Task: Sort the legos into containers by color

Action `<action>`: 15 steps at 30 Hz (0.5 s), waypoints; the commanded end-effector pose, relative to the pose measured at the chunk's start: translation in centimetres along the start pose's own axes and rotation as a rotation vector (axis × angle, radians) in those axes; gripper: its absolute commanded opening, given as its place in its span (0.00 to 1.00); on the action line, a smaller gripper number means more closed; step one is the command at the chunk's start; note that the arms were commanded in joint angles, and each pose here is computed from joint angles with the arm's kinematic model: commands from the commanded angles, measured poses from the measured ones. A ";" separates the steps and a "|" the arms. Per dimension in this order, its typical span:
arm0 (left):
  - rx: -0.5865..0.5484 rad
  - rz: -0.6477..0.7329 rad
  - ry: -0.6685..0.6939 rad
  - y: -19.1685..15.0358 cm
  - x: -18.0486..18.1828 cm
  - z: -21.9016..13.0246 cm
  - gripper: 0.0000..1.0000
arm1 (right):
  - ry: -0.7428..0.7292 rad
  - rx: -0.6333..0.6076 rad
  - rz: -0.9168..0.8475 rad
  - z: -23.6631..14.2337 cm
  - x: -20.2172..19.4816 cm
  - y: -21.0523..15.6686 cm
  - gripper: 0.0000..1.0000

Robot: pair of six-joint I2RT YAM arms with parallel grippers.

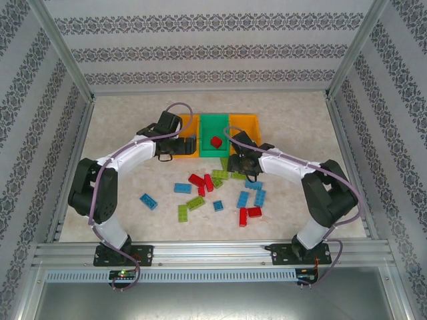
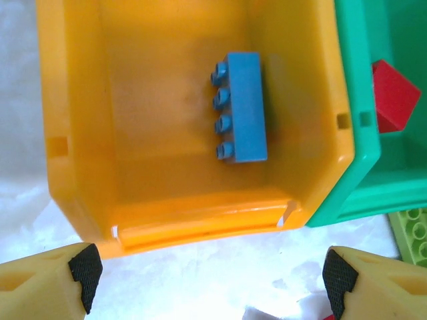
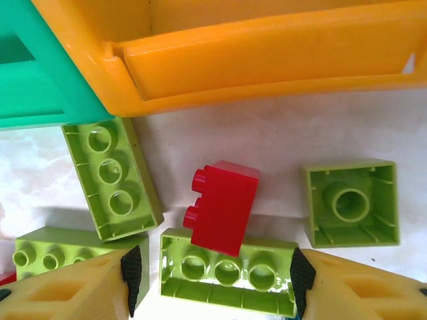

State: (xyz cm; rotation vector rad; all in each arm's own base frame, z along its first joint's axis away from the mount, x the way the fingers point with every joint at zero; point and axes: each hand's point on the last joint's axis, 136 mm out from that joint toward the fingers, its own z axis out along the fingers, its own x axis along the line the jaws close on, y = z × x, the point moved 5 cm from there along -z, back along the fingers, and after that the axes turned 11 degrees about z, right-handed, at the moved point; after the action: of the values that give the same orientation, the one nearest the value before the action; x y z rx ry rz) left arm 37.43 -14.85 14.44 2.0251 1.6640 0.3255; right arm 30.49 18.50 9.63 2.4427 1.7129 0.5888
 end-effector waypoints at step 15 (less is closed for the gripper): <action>-0.061 -0.015 0.004 -0.3 -0.1 -2.1 0.92 | -0.087 0.050 0.029 2.3 -0.5 1.0 0.54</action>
State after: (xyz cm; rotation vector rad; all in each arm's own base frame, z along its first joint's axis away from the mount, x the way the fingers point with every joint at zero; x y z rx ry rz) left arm 36.67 -14.51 15.26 1.9968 1.6501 0.3478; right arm 31.69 18.53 7.95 2.4703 1.7081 0.4767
